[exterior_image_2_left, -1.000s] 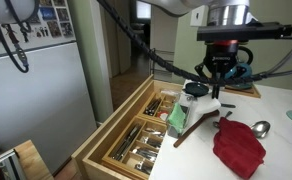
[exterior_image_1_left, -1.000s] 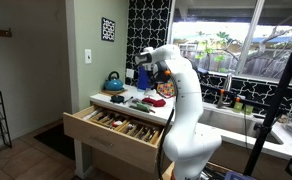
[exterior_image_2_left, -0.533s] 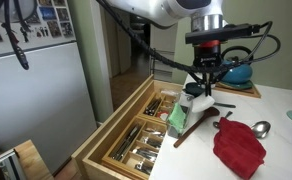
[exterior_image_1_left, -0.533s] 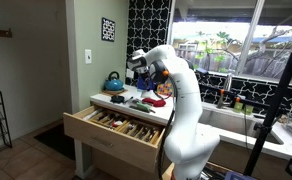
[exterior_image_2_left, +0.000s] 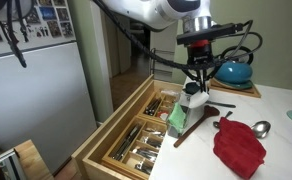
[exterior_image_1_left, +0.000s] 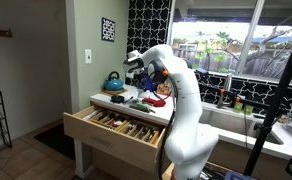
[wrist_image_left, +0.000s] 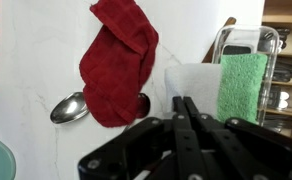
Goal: Remove the transparent cutlery holder from the drawer, put it on the countertop and then put the green and white sponges inside it.
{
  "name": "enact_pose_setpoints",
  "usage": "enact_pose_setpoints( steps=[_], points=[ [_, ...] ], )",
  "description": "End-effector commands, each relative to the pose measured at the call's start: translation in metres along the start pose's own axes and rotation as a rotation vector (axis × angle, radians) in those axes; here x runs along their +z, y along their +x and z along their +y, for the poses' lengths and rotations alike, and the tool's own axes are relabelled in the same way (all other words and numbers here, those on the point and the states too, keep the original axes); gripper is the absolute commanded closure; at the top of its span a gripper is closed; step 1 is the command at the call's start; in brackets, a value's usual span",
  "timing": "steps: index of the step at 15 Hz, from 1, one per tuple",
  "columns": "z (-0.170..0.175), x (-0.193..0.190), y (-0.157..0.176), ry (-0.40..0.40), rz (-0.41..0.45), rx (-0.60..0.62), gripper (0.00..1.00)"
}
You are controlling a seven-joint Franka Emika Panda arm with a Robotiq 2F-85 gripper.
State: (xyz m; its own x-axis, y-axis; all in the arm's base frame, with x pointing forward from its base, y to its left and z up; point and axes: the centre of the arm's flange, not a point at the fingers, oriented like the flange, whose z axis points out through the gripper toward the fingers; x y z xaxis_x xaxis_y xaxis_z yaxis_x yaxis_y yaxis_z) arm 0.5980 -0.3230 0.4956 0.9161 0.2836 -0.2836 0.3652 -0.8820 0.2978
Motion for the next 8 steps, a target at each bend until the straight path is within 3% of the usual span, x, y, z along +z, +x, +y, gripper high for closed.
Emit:
enact_pose_setpoints(
  steps=[1, 5, 8],
  points=[
    [-0.041, 0.008, 0.002, -0.066, 0.003, 0.046, 0.99],
    [-0.063, 0.01, 0.003, -0.12, 0.08, 0.07, 0.99],
    [-0.076, 0.019, 0.001, -0.137, 0.065, 0.066, 0.99]
  ],
)
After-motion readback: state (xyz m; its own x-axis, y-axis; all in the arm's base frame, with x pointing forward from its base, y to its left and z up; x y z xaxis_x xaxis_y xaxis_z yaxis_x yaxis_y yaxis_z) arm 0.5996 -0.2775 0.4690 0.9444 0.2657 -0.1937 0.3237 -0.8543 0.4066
